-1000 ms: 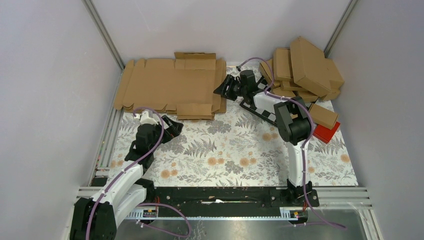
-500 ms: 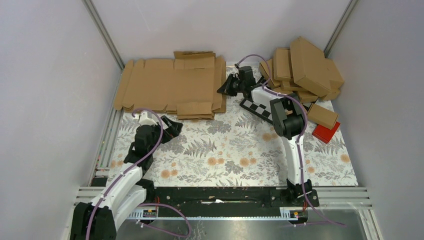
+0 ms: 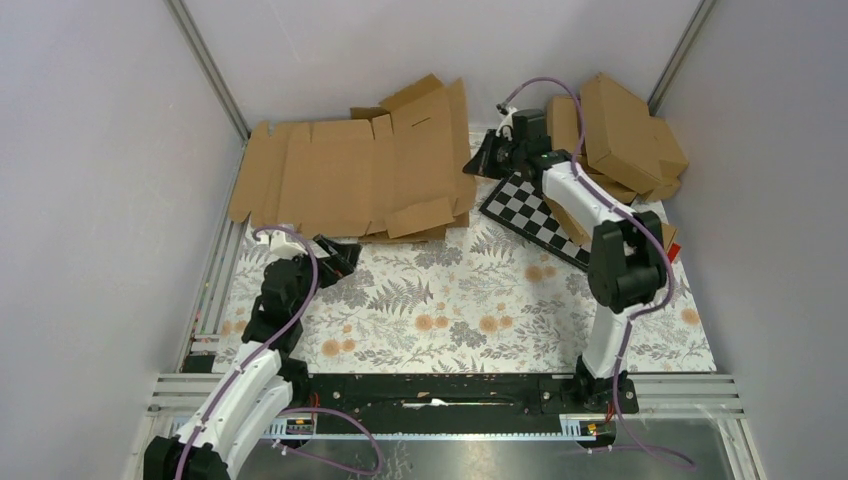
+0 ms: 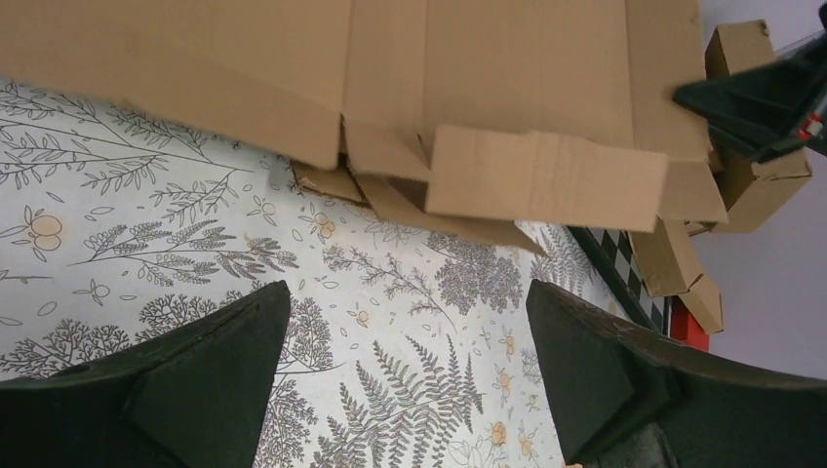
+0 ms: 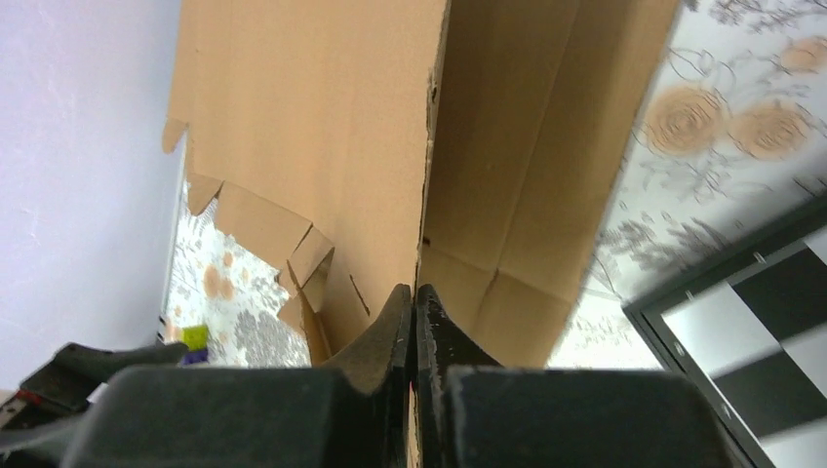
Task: Fold the paper box
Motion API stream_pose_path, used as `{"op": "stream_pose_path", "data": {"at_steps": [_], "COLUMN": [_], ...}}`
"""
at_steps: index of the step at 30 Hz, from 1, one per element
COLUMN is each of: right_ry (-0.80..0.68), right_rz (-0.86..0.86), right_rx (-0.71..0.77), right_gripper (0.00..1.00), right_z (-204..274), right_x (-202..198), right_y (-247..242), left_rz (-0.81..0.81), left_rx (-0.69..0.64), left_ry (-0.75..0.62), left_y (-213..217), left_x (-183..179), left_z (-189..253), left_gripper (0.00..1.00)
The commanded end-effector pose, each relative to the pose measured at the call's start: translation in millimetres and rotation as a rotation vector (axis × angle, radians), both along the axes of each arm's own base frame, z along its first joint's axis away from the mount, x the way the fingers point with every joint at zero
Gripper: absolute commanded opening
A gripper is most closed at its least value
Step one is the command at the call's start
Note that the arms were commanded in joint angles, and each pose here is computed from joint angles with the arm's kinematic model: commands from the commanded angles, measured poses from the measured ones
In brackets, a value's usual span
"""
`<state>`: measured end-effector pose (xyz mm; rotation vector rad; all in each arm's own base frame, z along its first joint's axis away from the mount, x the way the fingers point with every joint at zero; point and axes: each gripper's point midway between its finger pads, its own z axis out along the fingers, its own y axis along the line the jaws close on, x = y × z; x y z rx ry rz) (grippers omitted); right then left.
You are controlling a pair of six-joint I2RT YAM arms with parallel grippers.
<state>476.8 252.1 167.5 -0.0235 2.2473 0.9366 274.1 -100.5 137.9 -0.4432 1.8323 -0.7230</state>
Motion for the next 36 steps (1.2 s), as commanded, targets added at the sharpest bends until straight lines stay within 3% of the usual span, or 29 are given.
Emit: {"op": "stream_pose_path", "data": {"at_steps": [1,13,18,22,26,31,36], "right_ry": [0.11,0.177,0.109,0.02,0.027,0.045,0.05], "right_rz": [0.046,-0.159,-0.308,-0.377,-0.346,-0.281,-0.267], "right_rx": [-0.176,-0.336,-0.429,-0.448,-0.456,-0.446,-0.442], "right_gripper": [0.0,0.0,0.0,0.0,0.0,0.02,0.03], "right_z": [-7.1,-23.4,-17.1,-11.8,-16.0,-17.5,-20.9], "right_x": [-55.5,-144.1,-173.9,-187.9,-188.8,-186.7,-189.5], "right_y": [-26.2,-80.8,-126.9,-149.0,-146.0,-135.0,-133.7], "left_rz": [0.039,0.173,0.269,0.344,0.355,0.29,0.169], "left_rx": [-0.023,0.054,0.105,0.179,0.214,0.199,0.131], "left_ry": [-0.047,-0.063,-0.05,0.069,0.157,0.294,0.333], "left_y": [5.1,27.3,45.1,61.0,64.6,65.3,58.4], "left_x": [3.6,32.8,46.0,52.6,57.2,67.3,78.8], "left_z": [17.1,47.6,45.4,26.0,6.5,-39.1,-67.0], "left_gripper": [0.99,0.99,0.99,0.99,0.99,0.99,0.99]}}
